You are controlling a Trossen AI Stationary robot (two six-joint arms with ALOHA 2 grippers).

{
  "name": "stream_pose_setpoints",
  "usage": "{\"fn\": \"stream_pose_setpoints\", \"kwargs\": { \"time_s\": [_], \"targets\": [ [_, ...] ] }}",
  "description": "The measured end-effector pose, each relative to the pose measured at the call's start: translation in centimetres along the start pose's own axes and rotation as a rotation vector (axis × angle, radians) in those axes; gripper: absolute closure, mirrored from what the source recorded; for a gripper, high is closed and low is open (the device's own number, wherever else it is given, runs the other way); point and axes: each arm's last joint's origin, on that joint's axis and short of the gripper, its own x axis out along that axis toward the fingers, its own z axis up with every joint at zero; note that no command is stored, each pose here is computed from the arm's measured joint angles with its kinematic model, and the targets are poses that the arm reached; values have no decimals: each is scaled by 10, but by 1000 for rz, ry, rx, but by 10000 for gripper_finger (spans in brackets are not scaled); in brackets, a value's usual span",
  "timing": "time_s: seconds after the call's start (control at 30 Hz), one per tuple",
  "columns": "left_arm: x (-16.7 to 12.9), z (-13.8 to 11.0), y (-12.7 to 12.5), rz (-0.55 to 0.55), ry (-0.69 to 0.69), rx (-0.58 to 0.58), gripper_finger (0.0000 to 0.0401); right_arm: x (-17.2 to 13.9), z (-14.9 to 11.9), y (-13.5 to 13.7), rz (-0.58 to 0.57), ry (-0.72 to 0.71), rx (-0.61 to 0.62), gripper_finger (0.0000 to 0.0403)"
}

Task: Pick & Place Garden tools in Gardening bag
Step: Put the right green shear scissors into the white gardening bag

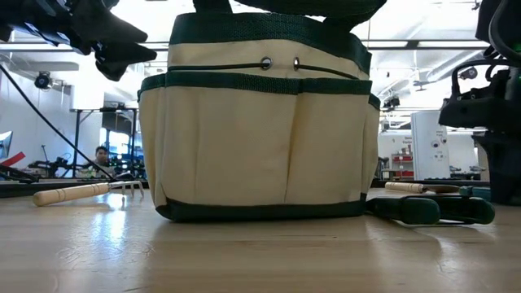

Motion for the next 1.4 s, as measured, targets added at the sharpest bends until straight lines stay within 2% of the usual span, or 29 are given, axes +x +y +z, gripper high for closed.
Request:
{"fn": "stream_pose_setpoints", "kwargs": {
  "time_s": [0.13,0.23,0.63,1.13,1.4],
  "targets": [
    [0,-1,0,1,5,1,201,-3,0,4,17,-28,-19,384],
    [1,-3,1,2,11,3,201,-12,3,18,112,-100,-30,385],
    [2,-4,1,4,15,4,201,-62,15,61,265,-453,-239,385],
    [2,-4,1,9,12,4,201,-136,29,96,289,-829,-453,385],
    [2,-4,1,9,12,3,201,-163,23,102,289,-928,-549,385]
  ]
}}
